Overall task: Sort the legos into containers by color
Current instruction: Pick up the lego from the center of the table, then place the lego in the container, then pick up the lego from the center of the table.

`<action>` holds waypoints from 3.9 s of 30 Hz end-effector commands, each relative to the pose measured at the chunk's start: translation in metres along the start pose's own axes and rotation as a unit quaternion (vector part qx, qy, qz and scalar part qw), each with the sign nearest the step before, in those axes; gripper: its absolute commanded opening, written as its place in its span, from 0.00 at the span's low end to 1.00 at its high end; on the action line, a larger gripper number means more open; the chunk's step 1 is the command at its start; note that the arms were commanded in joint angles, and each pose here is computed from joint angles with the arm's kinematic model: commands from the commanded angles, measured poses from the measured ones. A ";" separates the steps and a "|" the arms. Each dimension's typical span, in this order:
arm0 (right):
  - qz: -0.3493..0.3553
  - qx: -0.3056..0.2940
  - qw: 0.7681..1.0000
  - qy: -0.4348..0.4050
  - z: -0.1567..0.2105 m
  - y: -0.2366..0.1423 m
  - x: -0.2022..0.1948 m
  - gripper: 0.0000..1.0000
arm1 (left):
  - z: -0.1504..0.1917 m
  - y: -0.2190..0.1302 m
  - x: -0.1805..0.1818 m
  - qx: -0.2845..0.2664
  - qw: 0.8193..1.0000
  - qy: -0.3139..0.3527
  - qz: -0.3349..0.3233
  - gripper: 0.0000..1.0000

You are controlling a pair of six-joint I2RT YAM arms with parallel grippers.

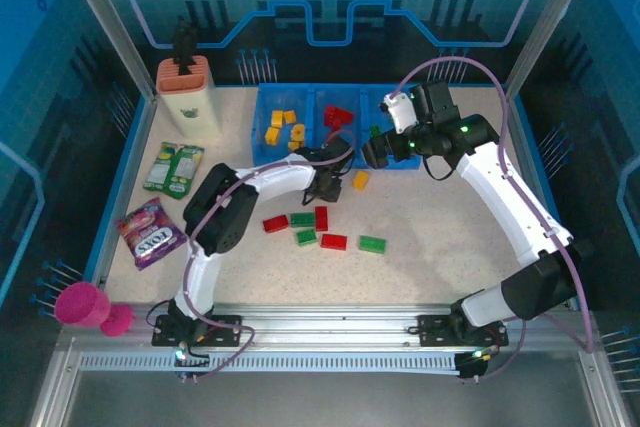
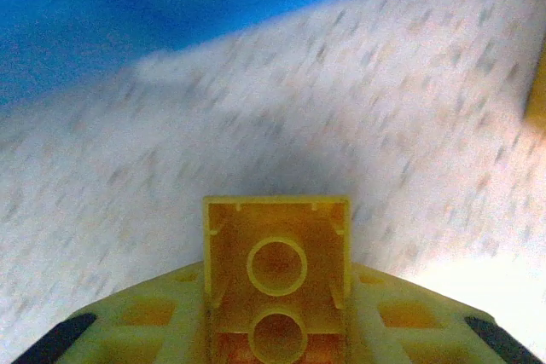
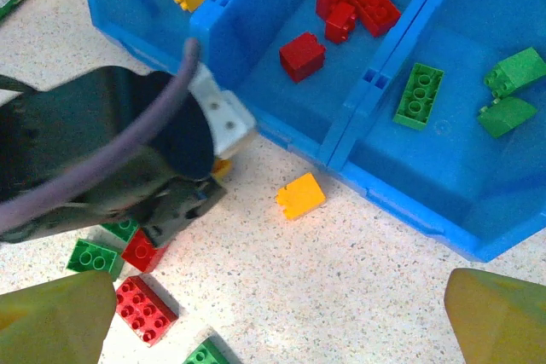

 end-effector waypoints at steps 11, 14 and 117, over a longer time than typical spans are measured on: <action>-0.007 0.002 1.000 0.016 -0.006 0.000 -0.001 1.00 | -0.061 -0.117 0.104 -0.165 0.979 -0.059 -0.106 0.22; -0.006 -0.003 1.000 0.013 -0.006 -0.003 -0.001 1.00 | -0.085 -0.113 0.137 -0.182 0.972 -0.070 -0.131 0.22; -0.013 -0.025 1.000 -0.008 -0.012 -0.022 0.007 1.00 | -0.089 0.040 -0.095 -0.120 0.992 0.010 0.041 0.60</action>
Point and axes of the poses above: each hand's point on the last joint's axis, 136 mm out from that joint toward the fingers, its own y axis out along the fingers, its own x axis along the line the jaws close on, z = x × y, the point moved 2 cm from there along -y, back along the fingers, and after that the axes turned 11 degrees about y, right-handed, at the moved point
